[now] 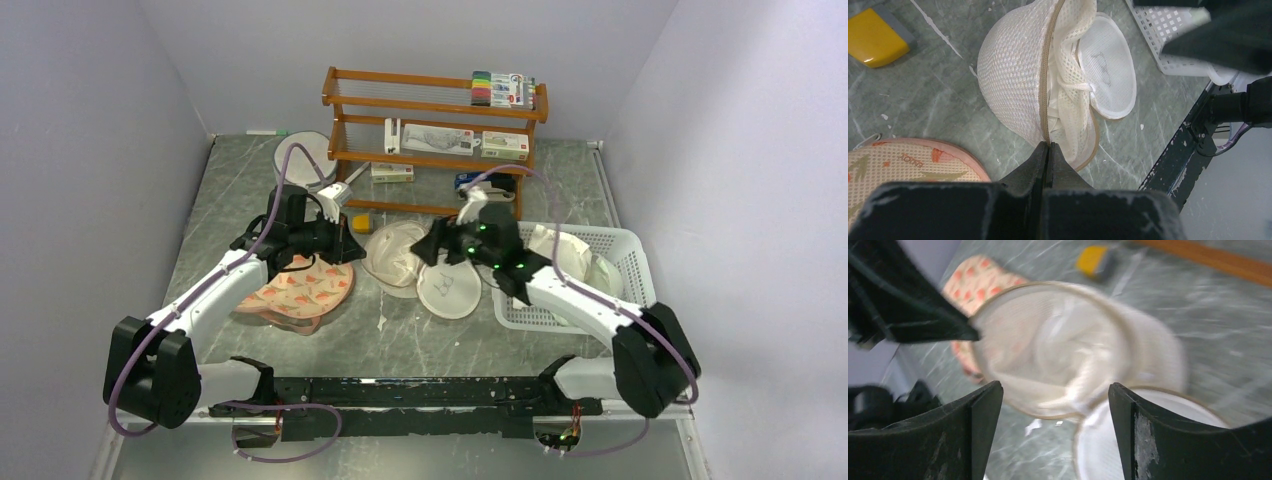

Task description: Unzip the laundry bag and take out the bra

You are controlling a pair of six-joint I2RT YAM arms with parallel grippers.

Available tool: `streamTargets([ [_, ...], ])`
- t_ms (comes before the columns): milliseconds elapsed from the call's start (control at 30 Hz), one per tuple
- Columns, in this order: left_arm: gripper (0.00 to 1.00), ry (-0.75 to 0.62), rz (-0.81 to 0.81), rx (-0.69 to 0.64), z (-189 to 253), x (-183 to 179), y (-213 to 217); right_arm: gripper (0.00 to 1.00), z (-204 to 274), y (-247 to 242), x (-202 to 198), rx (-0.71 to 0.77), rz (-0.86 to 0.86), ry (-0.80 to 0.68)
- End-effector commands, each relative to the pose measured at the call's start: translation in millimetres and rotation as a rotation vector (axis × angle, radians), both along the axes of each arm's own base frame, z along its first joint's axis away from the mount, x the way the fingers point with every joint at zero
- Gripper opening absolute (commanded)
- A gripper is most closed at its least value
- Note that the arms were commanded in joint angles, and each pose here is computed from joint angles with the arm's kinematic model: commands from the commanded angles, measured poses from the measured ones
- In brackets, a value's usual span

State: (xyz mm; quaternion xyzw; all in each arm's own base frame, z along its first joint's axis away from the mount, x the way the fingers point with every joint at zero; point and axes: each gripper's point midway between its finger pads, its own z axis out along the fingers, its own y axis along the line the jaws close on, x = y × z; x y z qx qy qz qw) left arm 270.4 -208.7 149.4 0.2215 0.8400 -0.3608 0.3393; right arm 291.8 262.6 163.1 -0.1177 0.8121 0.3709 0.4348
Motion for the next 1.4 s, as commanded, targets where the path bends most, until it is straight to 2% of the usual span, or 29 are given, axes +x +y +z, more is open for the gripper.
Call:
streamTargets([
  [0,0.07,-0.017,-0.011,0.009,2,-2,0,0.74,15,58,-20,0.032,0.173,-0.031],
  [167,0.07,-0.011,-0.013,0.009,0,-2,-1,0.52,-5,71,-10,0.057,0.101,0.059],
  [267,0.07,-0.009,-0.018,0.006,0,-2,-2,0.44,-11,76,-1,0.07,0.055,0.052],
  [533,0.07,-0.001,-0.025,0.003,-2,-3,-3,0.45,-23,78,30,0.068,-0.149,0.068],
  [833,0.07,0.002,-0.03,-0.002,-3,-3,-4,0.45,-36,82,41,0.084,-0.343,0.067],
  [1367,0.07,-0.004,-0.037,-0.004,0,-4,-4,0.45,-63,100,53,0.05,-0.394,0.104],
])
